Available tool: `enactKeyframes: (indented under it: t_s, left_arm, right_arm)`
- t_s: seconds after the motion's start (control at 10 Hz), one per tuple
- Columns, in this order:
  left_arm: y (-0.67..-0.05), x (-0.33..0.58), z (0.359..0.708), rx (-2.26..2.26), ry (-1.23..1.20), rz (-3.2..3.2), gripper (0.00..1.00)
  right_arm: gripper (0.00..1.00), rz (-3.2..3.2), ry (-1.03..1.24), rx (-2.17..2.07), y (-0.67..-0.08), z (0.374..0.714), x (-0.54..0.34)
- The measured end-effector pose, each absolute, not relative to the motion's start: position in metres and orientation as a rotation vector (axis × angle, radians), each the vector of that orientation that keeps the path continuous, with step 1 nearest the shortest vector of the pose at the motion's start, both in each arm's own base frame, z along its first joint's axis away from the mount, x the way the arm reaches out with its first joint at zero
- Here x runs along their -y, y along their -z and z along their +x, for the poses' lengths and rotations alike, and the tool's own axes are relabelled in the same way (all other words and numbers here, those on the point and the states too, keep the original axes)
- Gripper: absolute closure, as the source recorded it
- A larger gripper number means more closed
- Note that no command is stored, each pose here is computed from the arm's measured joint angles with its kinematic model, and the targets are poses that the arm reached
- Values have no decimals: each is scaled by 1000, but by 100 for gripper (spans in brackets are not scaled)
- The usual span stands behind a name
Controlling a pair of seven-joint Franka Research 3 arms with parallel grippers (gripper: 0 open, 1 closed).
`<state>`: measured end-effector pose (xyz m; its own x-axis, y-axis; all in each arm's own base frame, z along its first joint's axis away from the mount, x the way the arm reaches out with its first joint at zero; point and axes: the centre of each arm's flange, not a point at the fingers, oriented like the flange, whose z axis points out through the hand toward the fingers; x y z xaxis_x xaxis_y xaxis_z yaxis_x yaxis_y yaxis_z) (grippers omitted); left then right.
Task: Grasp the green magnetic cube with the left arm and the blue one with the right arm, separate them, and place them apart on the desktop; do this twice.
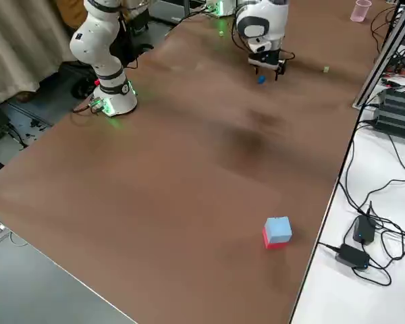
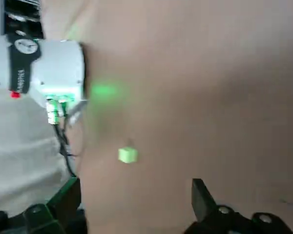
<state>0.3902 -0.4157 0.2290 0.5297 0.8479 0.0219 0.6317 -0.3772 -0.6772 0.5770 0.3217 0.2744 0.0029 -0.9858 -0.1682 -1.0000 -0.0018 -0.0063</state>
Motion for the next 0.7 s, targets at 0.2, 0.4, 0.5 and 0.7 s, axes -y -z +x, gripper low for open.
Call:
enactKeyframes:
  t_s: [0.2, 0.4, 0.5, 0.7]
  left_arm:
    - [-271, 437, 451, 1405, -389, -2304, 0]
    - [-287, 455, 492, 1611, -331, -2388, 0]
    - [-283, 462, 508, 1682, -319, -2420, 0]
    - [-266, 479, 535, 1870, -299, -2466, 0]
  right_arm:
    - [0, -2122, -161, -2137, -268, 576, -302]
    - [0, -2123, -161, -2140, -268, 575, -299]
    - [0, -2124, -161, -2140, -268, 574, -299]
    - [0, -2125, -161, -2141, -268, 573, -299]
